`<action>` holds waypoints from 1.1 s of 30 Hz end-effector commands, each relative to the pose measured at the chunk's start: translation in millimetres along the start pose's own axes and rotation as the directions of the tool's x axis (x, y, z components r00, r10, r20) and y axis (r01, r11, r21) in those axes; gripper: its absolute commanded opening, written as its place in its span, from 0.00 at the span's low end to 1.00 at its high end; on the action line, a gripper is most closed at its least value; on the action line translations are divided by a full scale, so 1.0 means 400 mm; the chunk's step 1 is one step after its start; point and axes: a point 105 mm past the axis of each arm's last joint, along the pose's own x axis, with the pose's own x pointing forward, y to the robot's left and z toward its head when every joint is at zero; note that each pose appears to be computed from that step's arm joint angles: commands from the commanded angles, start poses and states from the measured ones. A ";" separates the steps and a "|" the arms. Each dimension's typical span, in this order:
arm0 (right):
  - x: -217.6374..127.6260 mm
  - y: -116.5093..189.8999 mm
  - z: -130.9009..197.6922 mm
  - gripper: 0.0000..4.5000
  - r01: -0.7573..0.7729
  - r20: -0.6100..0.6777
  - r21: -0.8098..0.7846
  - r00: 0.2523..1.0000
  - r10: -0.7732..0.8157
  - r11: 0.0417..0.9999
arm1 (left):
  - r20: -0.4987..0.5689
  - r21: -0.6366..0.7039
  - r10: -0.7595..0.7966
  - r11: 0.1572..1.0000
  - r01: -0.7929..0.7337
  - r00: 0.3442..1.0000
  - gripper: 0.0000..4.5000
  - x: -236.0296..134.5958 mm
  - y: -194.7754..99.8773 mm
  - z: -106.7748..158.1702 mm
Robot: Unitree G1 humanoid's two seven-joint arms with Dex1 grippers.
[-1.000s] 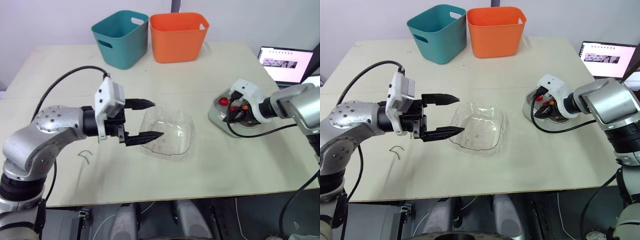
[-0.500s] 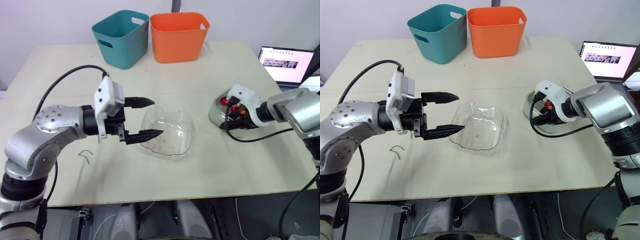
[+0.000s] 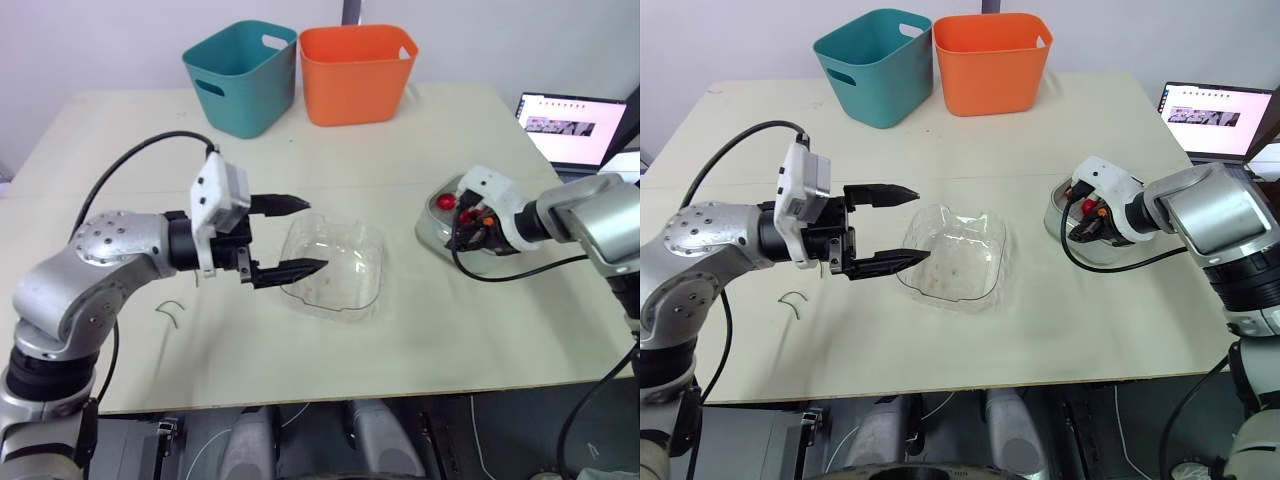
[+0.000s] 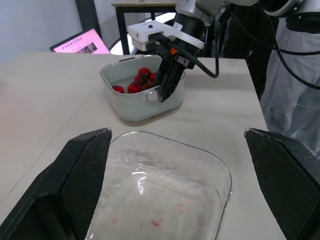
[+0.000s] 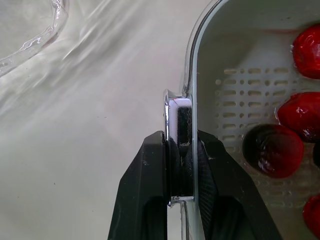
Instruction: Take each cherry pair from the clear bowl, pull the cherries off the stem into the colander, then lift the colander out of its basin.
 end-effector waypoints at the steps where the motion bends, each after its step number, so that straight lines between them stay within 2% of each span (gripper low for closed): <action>1: -0.044 -0.002 0.046 0.09 0.025 0.070 -0.065 0.997 -0.020 0.998 | 0.015 0.032 -0.005 0.999 0.004 1.000 1.00 0.003 -0.004 0.011; 14: -0.090 0.010 0.074 0.09 0.051 0.092 -0.146 0.995 -0.038 0.988 | 0.013 0.030 -0.016 0.999 0.016 1.000 1.00 0.012 -0.009 0.006; 22: -0.153 0.011 0.109 0.09 0.058 0.117 -0.238 0.993 -0.031 0.969 | 0.012 0.026 -0.017 1.000 0.016 1.000 1.00 0.012 -0.006 0.001; 33: -0.199 -0.001 0.127 0.09 0.052 0.123 -0.277 0.992 -0.018 0.960 | 0.011 0.023 -0.015 1.000 0.015 1.000 1.00 0.011 0.001 -0.007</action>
